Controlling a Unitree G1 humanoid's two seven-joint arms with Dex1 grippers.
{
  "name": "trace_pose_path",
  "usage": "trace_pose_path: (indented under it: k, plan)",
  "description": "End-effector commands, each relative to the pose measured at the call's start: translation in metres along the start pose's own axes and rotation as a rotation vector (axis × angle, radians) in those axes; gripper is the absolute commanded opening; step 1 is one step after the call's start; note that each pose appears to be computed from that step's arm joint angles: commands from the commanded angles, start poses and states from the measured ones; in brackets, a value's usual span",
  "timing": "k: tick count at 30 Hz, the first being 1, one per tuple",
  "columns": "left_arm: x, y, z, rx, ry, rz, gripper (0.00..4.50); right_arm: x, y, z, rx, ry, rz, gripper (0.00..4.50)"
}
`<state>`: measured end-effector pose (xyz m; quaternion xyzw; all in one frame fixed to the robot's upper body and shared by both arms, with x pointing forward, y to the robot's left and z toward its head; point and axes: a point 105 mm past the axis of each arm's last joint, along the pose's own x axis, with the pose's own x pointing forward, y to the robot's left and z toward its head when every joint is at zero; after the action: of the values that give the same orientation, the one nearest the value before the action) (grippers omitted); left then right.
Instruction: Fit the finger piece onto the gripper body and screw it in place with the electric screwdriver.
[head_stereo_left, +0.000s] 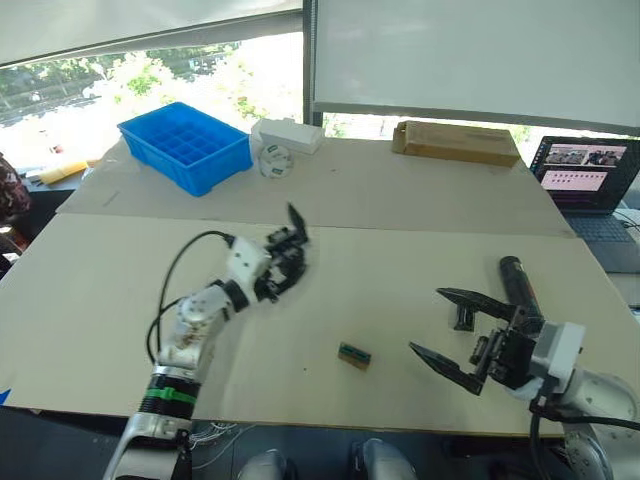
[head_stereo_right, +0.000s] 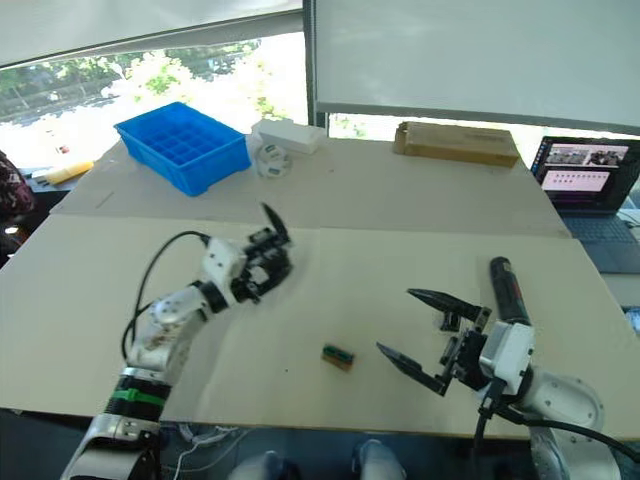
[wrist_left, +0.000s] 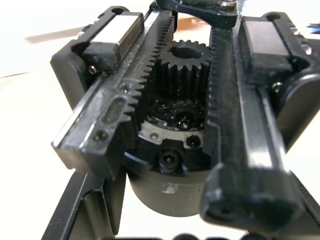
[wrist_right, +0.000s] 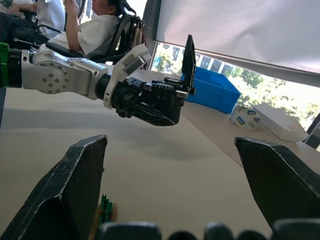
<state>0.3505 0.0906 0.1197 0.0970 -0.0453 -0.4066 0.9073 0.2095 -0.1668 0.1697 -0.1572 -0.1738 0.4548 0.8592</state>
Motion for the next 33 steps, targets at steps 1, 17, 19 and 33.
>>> trace_pose_path:
  k: [1, 17, 19, 33]
  plan:
    - [0.015, -0.03, -0.001, 0.0, 0.003, -0.063, 2.39, -0.007, -0.003, 0.011, -0.043, -0.01, -0.015, 4.5]
    - [0.034, -0.061, -0.022, 0.003, 0.093, -0.153, 2.39, -0.015, 0.007, 0.012, -0.047, 0.022, -0.054, 4.5]
    - [0.032, -0.062, -0.024, -0.004, 0.104, -0.168, 3.44, -0.014, 0.009, 0.011, -0.041, 0.022, -0.056, 4.5]
    - [0.006, -0.029, -0.034, -0.041, 0.211, -0.329, 4.44, -0.01, 0.012, 0.008, -0.028, 0.021, -0.079, 4.5]
